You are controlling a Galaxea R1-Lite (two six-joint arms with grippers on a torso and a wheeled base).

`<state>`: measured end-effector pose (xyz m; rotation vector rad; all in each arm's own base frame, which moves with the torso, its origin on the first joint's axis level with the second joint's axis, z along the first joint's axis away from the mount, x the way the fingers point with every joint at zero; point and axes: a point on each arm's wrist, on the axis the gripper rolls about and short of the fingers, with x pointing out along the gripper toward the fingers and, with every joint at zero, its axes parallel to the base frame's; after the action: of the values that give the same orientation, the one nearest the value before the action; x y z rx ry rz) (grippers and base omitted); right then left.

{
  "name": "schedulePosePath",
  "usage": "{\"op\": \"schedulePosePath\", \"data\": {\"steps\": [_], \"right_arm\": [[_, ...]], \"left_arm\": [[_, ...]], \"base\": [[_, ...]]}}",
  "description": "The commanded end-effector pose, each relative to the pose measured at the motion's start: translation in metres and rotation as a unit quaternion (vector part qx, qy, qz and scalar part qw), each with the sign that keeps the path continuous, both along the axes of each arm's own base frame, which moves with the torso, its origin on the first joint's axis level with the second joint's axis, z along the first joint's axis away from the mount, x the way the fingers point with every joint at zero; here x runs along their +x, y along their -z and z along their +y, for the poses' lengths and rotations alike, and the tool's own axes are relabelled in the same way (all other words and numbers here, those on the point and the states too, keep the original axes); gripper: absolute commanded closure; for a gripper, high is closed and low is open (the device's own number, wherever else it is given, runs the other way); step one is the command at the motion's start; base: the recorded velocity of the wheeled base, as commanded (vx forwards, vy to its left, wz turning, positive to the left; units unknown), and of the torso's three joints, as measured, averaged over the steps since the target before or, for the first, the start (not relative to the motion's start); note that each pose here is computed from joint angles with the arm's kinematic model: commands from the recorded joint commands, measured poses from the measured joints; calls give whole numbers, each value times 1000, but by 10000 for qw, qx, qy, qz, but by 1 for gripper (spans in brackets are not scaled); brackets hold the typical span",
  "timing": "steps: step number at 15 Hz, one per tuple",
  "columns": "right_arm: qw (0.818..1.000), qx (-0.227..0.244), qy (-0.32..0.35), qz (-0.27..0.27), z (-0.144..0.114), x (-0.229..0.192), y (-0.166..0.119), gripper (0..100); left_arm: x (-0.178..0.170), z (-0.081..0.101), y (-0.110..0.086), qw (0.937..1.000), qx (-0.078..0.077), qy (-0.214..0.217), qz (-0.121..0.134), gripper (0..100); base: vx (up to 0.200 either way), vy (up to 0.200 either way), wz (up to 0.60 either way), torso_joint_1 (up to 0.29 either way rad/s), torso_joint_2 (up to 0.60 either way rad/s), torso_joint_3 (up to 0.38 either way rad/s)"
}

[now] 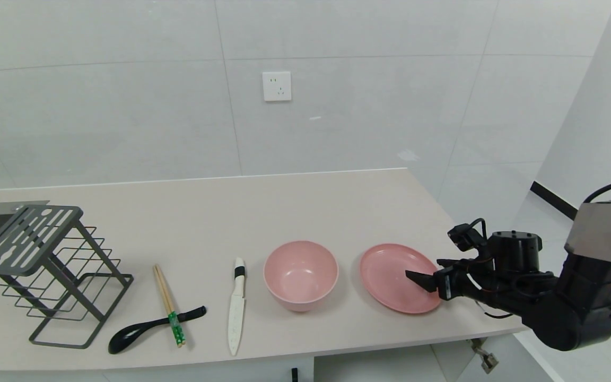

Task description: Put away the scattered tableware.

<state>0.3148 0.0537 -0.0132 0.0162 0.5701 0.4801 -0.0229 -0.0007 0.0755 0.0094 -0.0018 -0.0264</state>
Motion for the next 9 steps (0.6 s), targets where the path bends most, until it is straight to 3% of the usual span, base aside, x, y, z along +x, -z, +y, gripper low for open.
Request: {"op": "schedulePosePath", "data": {"steps": [1,7,8,9], "right_arm": [[10000,-12,-16,35,1,0,3,0],[9997,-58,-181,155,10,-4,10,0],[9997,-60,-189,170,10,-3,12,100],[9997,-54,-190,176,11,-3,12,100]], "left_arm": [[0,0,0,10000,-1,-2,9,0],[0,0,0,10000,-1,6,9,0],[0,0,0,10000,-1,-2,9,0],[0,0,0,10000,-1,-2,9,0]], "base": [[0,0,0,0,0,0],[0,0,0,0,0,0],[0,0,0,0,0,0],[0,0,0,0,0,0]]}}
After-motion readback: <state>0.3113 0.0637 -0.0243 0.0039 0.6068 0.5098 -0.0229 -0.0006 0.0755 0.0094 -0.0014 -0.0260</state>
